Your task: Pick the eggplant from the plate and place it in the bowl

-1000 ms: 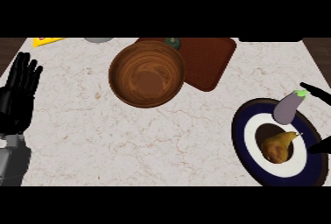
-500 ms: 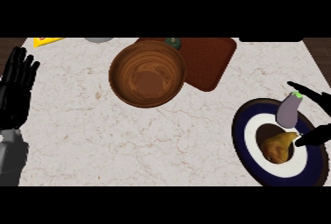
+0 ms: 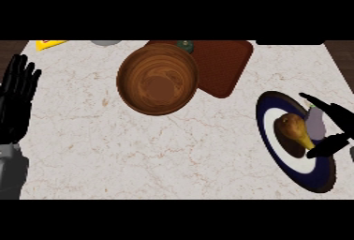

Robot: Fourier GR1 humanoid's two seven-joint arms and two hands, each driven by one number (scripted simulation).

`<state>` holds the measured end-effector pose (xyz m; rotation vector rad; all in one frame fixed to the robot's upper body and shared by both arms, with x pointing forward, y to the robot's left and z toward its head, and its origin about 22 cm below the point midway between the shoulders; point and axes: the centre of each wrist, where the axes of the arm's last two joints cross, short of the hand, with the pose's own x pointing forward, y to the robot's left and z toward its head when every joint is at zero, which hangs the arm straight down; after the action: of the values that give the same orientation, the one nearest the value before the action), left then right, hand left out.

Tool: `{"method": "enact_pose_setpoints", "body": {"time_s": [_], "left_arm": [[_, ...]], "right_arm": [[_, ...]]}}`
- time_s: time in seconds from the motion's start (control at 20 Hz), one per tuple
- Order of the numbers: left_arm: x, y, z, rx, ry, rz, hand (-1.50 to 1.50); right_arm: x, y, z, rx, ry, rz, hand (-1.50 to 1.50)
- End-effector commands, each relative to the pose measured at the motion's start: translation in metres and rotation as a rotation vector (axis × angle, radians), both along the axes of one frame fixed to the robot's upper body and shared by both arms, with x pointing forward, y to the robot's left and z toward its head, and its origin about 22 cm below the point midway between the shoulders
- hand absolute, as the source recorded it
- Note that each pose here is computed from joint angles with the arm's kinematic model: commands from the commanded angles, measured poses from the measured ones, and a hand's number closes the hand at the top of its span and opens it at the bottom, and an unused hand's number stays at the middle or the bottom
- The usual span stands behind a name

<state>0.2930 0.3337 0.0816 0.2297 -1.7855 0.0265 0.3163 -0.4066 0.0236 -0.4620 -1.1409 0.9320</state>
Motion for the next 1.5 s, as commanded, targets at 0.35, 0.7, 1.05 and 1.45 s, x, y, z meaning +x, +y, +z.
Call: {"method": "enact_pose_setpoints", "body": {"time_s": [0.35,0.7,1.05,1.45], "left_arm": [[0.007,0.0,-0.002,-0.002,-0.002,0.016,0.0],[0.017,-0.015,-0.015,0.01,-0.009,0.009,0.0],[0.027,-0.048,0.011,-0.014,-0.063,-0.156,0.0],[0.032,-0.052,0.015,-0.001,-0.057,-0.151,0.0]], "right_arm": [[-0.001,-0.012,-0.007,-0.016,-0.17,0.009,1.5],[0.04,-0.005,0.034,-0.107,-0.221,0.108,1.5],[0.083,0.012,0.124,-0.443,-0.275,0.444,1.5],[0.098,-0.004,0.178,-0.415,-0.491,0.467,1.5]]}}
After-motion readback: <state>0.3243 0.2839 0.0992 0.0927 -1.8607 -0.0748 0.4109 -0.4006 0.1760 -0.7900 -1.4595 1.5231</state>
